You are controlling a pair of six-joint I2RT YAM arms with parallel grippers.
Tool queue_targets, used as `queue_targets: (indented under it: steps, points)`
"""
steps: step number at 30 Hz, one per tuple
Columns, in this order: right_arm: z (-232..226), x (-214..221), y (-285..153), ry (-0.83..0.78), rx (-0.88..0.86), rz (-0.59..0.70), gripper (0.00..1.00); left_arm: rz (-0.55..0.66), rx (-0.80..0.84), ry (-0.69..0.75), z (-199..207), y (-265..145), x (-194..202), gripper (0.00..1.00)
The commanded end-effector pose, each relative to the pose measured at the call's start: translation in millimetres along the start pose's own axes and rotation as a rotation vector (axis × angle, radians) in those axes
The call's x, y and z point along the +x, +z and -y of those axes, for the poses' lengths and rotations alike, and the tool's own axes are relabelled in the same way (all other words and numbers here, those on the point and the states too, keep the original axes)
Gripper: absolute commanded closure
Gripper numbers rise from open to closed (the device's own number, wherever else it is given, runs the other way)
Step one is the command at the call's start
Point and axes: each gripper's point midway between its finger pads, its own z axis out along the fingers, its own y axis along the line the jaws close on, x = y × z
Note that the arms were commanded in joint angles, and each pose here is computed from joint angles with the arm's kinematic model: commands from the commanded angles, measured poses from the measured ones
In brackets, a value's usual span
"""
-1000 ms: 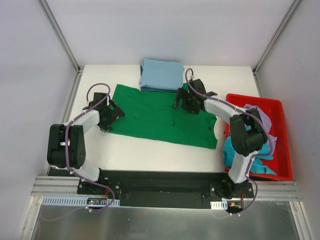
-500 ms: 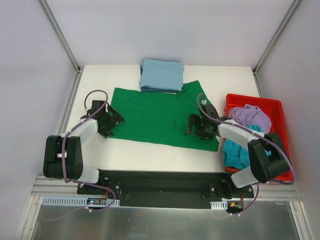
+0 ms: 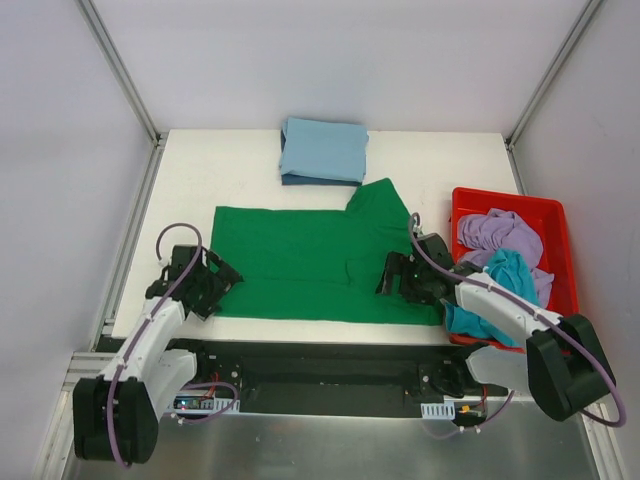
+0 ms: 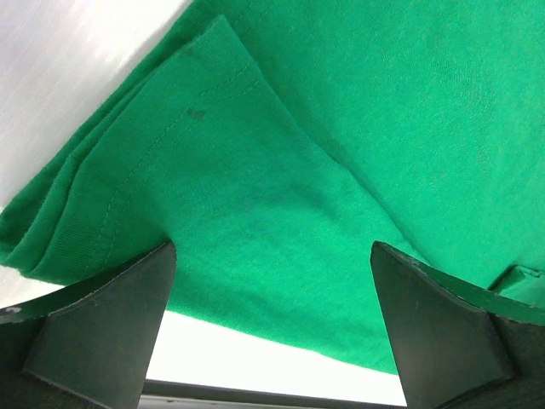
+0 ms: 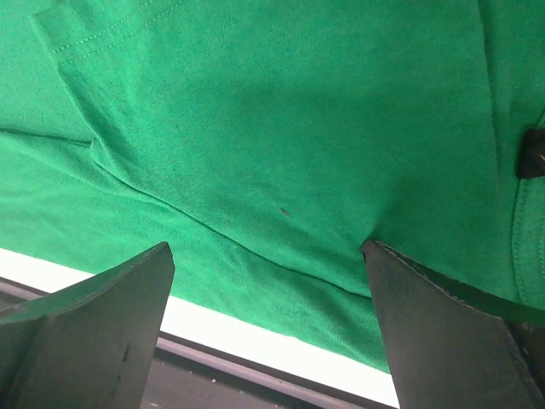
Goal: Fold and stack the t-shirts
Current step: Fold the flattened tshirt in 1/3 of the way
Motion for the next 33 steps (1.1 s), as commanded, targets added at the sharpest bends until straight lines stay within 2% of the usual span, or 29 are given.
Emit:
queue_targets:
  steps: [1,7,15,20,27,30,33]
  points:
    - [29.1,49.7,-6.3,0.024,0.084,-0.141,0.04,-0.052,-0.187,-0.042,-58.2,-7.2,29.9,0.01]
    - [19.8,51.8,-11.7,0.037,0.025,-0.121,0.04,-0.060,-0.188,-0.081,-62.6,-11.4,36.8,0.01]
    - [13.5,54.8,-19.4,0.062,-0.014,-0.119,0.04,0.030,-0.157,-0.112,-52.0,-28.5,19.8,0.01]
    - [1.3,37.8,-27.6,0.038,-0.056,-0.059,0.04,0.074,-0.118,-0.111,-40.5,-40.7,8.8,0.01]
    - [-34.2,-36.3,-62.6,-0.092,-0.099,0.162,0.04,0.188,-0.046,-0.103,0.8,-68.8,-32.3,0.01]
    - [-35.8,-85.9,-73.7,-0.108,-0.018,0.305,0.04,0.255,-0.002,-0.068,34.3,-76.6,-64.4,0.01]
    - [-49.0,-129.9,-78.2,-0.169,-0.012,0.347,0.04,0.263,-0.017,0.000,68.3,-75.5,-95.1,0.01]
